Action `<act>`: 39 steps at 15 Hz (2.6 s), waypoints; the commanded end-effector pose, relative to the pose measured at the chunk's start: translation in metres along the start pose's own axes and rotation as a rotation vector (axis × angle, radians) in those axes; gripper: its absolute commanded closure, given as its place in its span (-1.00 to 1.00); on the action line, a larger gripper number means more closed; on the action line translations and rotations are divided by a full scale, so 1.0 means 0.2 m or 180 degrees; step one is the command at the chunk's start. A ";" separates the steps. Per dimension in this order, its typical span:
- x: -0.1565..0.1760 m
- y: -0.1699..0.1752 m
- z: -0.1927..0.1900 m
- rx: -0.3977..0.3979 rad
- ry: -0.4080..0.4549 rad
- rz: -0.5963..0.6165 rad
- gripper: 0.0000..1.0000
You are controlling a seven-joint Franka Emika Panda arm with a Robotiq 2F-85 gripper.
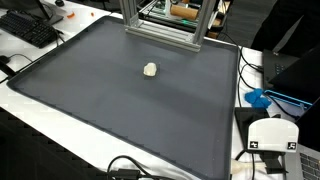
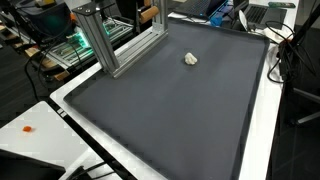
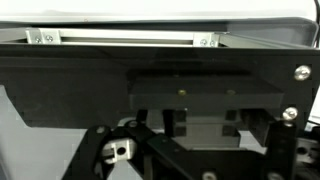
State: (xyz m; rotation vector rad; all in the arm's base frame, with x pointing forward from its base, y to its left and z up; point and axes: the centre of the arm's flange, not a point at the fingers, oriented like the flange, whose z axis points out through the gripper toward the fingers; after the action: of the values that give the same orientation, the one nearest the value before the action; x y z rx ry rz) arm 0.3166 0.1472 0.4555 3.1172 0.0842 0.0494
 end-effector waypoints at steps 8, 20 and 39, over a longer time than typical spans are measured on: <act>-0.02 0.01 0.01 -0.0020 -0.0027 -0.0097 0.29; 0.13 0.03 -0.25 -0.0094 0.0353 -0.0185 0.29; 0.50 0.00 -0.12 0.0047 0.0967 -0.0200 -0.21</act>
State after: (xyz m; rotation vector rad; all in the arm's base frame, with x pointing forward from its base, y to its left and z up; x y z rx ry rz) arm 0.4164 0.1525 0.4827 3.0914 0.1880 0.5225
